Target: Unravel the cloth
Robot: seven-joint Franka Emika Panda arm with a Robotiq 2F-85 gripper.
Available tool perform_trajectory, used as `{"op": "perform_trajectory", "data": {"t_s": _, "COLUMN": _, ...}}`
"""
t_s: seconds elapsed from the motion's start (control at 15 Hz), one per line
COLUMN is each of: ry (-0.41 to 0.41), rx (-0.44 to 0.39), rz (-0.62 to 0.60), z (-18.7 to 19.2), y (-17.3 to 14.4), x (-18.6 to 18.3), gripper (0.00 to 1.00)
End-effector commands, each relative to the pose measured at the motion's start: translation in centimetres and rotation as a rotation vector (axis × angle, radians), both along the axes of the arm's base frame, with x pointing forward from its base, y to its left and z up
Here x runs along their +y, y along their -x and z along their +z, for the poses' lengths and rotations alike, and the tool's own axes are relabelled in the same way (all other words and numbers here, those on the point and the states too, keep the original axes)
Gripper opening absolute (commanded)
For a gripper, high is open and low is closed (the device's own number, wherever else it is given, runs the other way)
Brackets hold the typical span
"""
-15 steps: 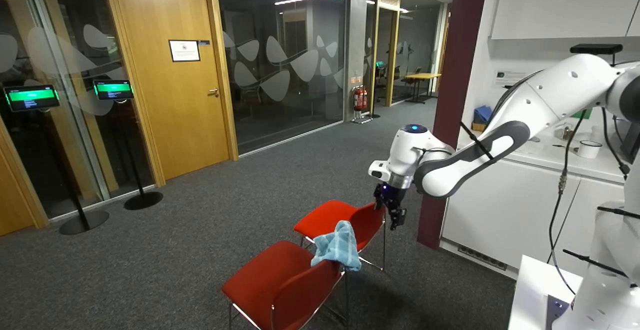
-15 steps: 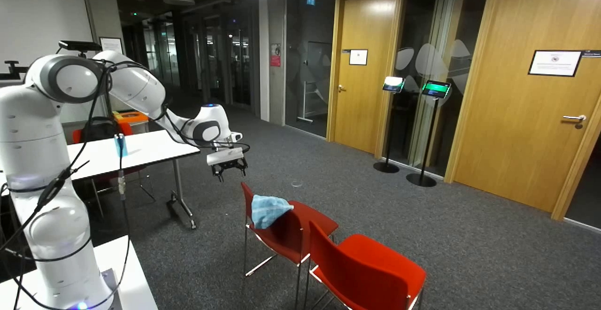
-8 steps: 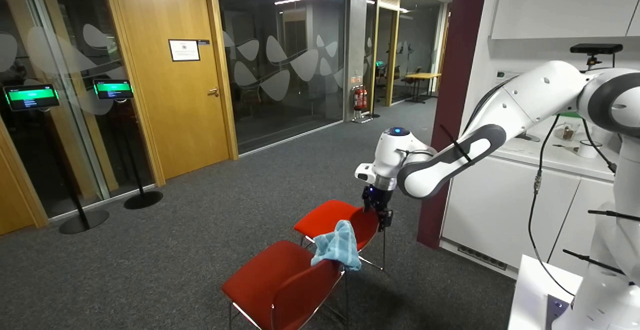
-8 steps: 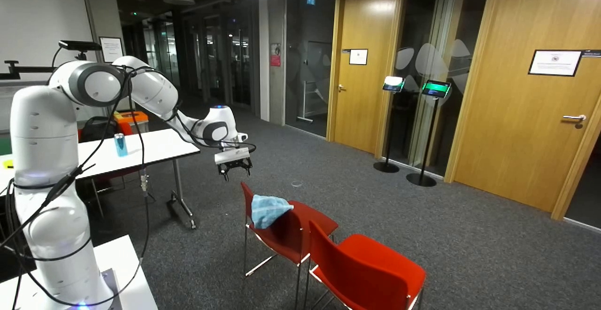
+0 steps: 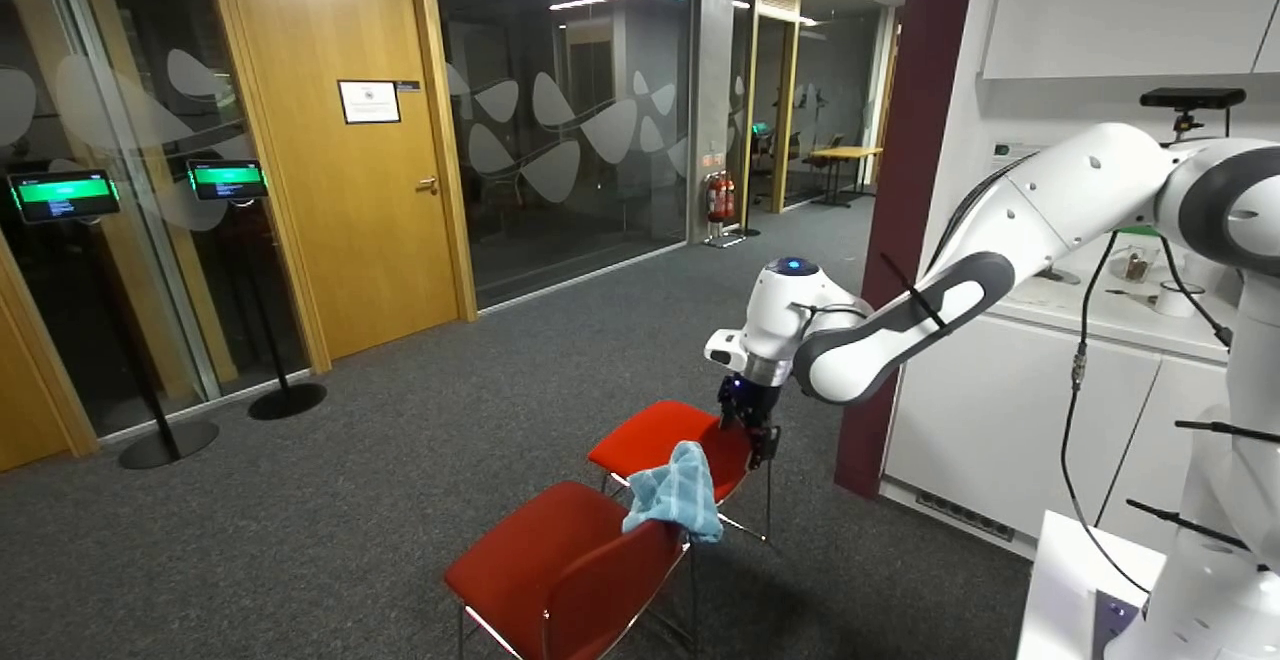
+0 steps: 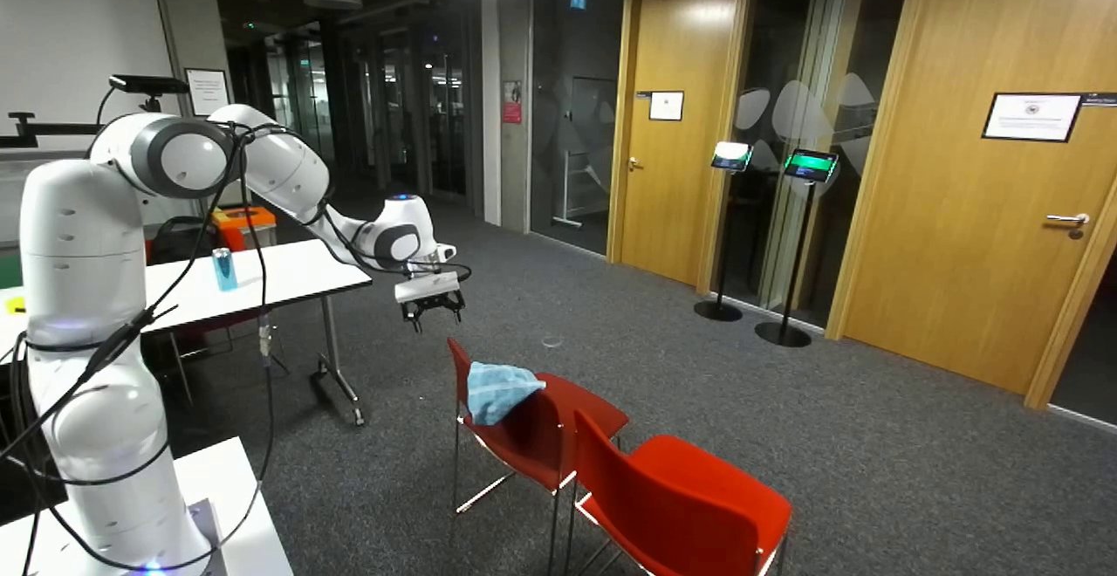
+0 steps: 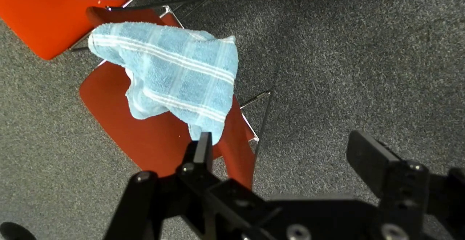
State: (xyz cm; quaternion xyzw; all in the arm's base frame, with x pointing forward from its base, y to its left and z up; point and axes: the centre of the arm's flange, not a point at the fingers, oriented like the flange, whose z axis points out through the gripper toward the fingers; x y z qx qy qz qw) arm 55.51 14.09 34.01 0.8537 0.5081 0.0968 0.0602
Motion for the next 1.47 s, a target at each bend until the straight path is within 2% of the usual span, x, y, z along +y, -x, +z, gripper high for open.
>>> {"op": "perform_trajectory", "data": {"t_s": 0.0, "ry": -0.003, "rx": -0.065, "rz": 0.028, "z": 0.1, "y": -1.7, "x": 1.9, "gripper": 1.0}}
{"op": "perform_trajectory", "data": {"t_s": 0.2, "ry": 0.051, "rx": -0.065, "rz": 0.091, "z": -0.3, "y": -3.1, "x": 2.9, "gripper": 1.0}}
{"op": "perform_trajectory", "data": {"t_s": 0.6, "ry": 0.138, "rx": -0.003, "rz": 0.184, "z": -2.0, "y": -7.7, "x": 3.5, "gripper": 1.0}}
{"op": "perform_trajectory", "data": {"t_s": 1.07, "ry": 0.16, "rx": 0.072, "rz": 0.213, "z": -3.3, "y": -11.7, "x": 3.1, "gripper": 1.0}}
{"op": "perform_trajectory", "data": {"t_s": 1.4, "ry": 0.144, "rx": 0.114, "rz": 0.205, "z": -5.2, "y": -13.9, "x": 0.8, "gripper": 1.0}}
